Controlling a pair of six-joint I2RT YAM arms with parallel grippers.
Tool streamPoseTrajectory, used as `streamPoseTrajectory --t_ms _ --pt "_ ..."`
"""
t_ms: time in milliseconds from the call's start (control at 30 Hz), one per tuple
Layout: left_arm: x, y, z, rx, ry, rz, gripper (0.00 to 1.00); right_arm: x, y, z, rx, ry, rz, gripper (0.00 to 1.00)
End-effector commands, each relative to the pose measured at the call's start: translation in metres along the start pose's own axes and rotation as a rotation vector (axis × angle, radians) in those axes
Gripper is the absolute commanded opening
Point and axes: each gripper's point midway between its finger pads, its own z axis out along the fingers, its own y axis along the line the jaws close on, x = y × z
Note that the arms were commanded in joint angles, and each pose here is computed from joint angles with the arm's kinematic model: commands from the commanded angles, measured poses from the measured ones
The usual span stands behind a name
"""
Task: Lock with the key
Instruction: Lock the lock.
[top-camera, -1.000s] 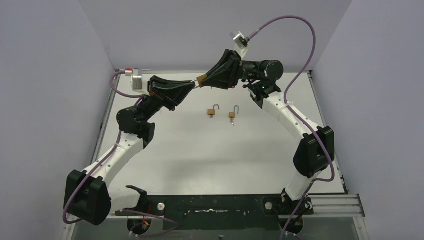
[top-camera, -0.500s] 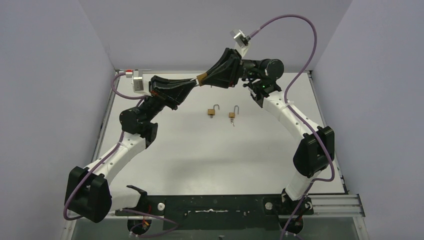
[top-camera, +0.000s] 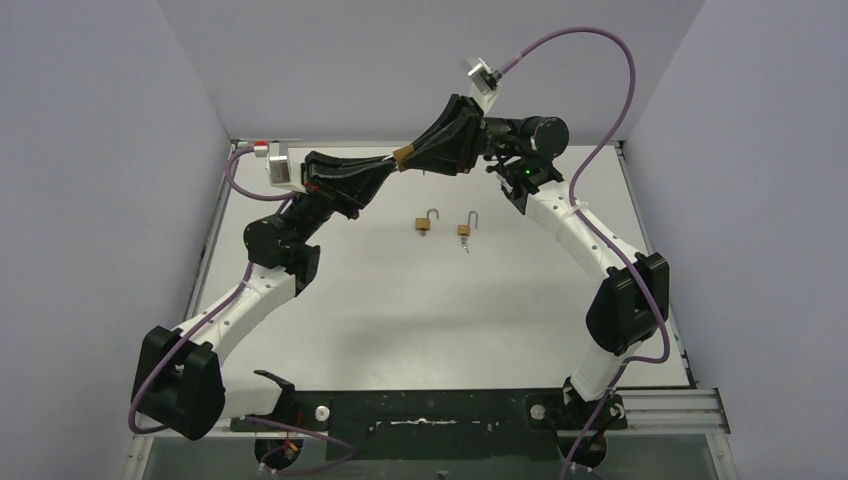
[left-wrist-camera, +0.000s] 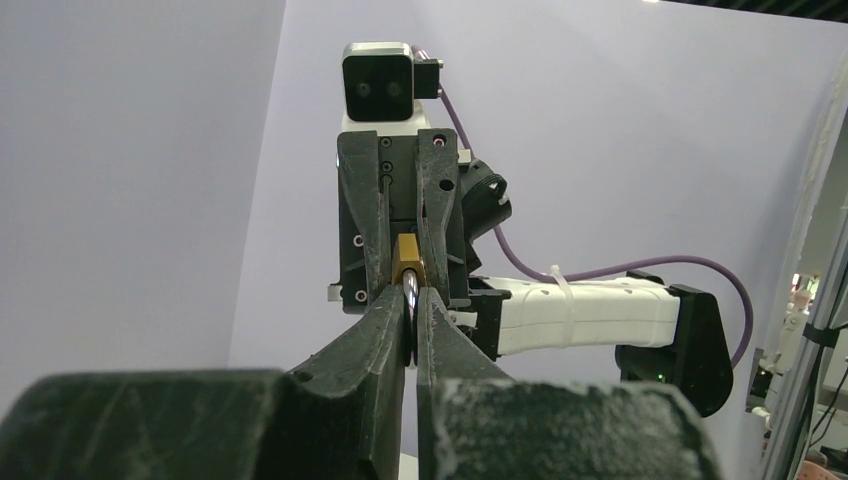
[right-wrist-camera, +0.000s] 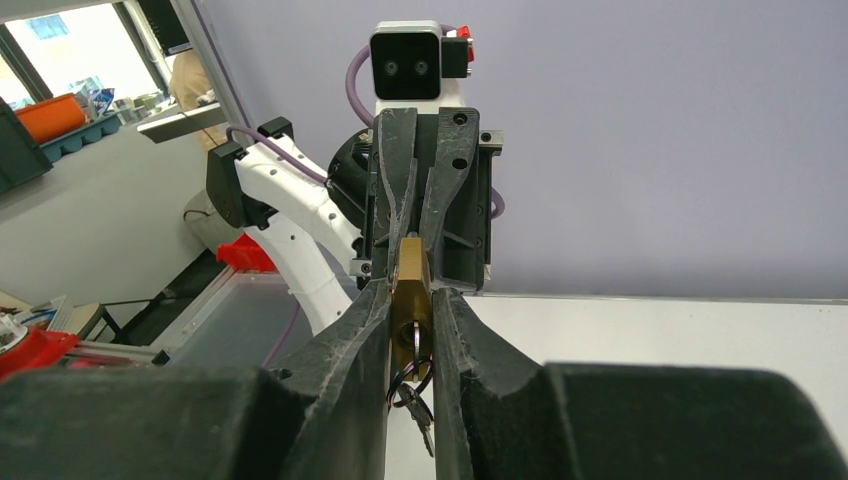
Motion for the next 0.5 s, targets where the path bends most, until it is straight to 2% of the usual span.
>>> streamPoseTrajectory --t_ms 0,467 --pt "0.059 -0.018 0.004 0.074 0.211 -0.12 0.0 0.024 0.02 0.042 -0.107 0.034 0.049 0.0" --pt "0.027 -0.01 -0.009 0.013 0.197 -0.019 0.0 0.008 0.011 0.01 0.005 -0.002 0.007 0.0"
